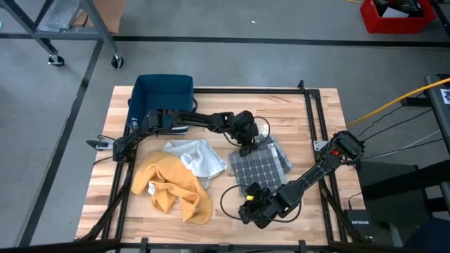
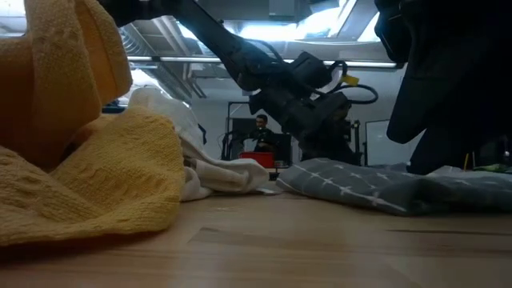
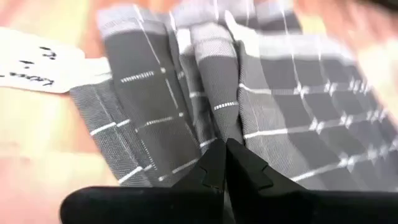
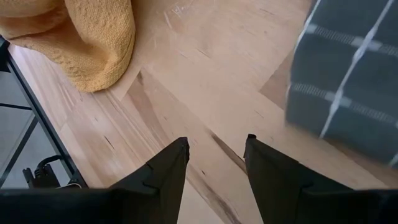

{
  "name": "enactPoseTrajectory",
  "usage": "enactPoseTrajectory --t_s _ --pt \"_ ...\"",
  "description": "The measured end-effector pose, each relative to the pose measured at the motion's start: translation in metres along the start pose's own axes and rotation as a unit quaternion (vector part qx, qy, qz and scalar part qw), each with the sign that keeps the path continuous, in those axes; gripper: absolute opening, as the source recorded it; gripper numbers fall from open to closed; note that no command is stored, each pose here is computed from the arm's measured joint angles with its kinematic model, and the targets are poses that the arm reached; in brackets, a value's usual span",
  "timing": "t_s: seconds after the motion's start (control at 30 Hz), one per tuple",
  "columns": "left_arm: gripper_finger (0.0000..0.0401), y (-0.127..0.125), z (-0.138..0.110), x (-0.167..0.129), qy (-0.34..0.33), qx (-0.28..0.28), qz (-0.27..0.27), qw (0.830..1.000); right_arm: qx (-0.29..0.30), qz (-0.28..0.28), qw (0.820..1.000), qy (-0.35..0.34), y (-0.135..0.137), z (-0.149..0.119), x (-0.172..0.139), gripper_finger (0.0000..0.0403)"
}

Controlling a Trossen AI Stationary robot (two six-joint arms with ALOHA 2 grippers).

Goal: Fold towel
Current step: Move the gray towel to the top right of the table

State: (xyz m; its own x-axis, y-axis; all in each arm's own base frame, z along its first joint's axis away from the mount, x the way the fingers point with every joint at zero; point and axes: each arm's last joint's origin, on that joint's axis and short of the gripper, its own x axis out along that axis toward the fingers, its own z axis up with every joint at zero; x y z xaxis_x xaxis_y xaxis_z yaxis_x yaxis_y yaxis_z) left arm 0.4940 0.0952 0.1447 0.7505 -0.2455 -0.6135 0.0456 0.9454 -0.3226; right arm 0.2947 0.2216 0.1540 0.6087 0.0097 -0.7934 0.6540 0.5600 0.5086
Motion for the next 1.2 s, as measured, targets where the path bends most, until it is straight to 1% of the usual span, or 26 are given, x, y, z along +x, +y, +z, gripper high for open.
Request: enactPoseTrajectory --t_s 0.1,0.23,0.47,0.57,0.67,0.8,0.93,1.03,1.2 --pt "0.0 0.007 0.006 -0.003 -0.027 -0.022 0.003 0.999 0.0 0.0 1.0 0.0 0.0 0.0 0.0 0.0166" --pt "0.0 0.017 0.01 -0.008 -0.046 -0.047 0.009 0.998 0.0 0.0 1.0 0.0 0.0 0.0 0.0 0.0166" --pt "0.0 0.037 0.011 -0.017 -0.059 -0.073 0.046 0.995 0.0 0.0 1.0 -0.001 0.0 0.0 0.0 0.0166" --pt "0.0 0.044 0.012 -0.02 -0.067 -0.089 0.053 0.992 0.0 0.0 1.0 -0.009 0.0 0.001 0.0 0.0166" --pt "0.0 0.047 0.016 -0.023 -0.084 -0.096 0.042 0.991 0.0 0.0 1.0 -0.01 0.0 0.001 0.0 0.0166" --pt "0.0 0.046 0.021 -0.024 -0.104 -0.083 0.009 0.991 0.0 0.0 1.0 -0.01 0.0 0.001 0.0 0.0166" --pt "0.0 0.043 0.025 -0.024 -0.122 -0.073 0.007 0.99 0.0 0.0 1.0 -0.01 0.0 0.001 0.0 0.0166" --pt "0.0 0.048 0.024 -0.025 -0.125 -0.08 0.048 0.988 0.0 -0.001 1.0 -0.01 0.0 0.001 0.0 0.0166" --pt "0.0 0.063 0.021 -0.031 -0.125 -0.107 0.131 0.978 0.0 -0.001 1.0 -0.011 0.0 0.001 0.0 0.0166"
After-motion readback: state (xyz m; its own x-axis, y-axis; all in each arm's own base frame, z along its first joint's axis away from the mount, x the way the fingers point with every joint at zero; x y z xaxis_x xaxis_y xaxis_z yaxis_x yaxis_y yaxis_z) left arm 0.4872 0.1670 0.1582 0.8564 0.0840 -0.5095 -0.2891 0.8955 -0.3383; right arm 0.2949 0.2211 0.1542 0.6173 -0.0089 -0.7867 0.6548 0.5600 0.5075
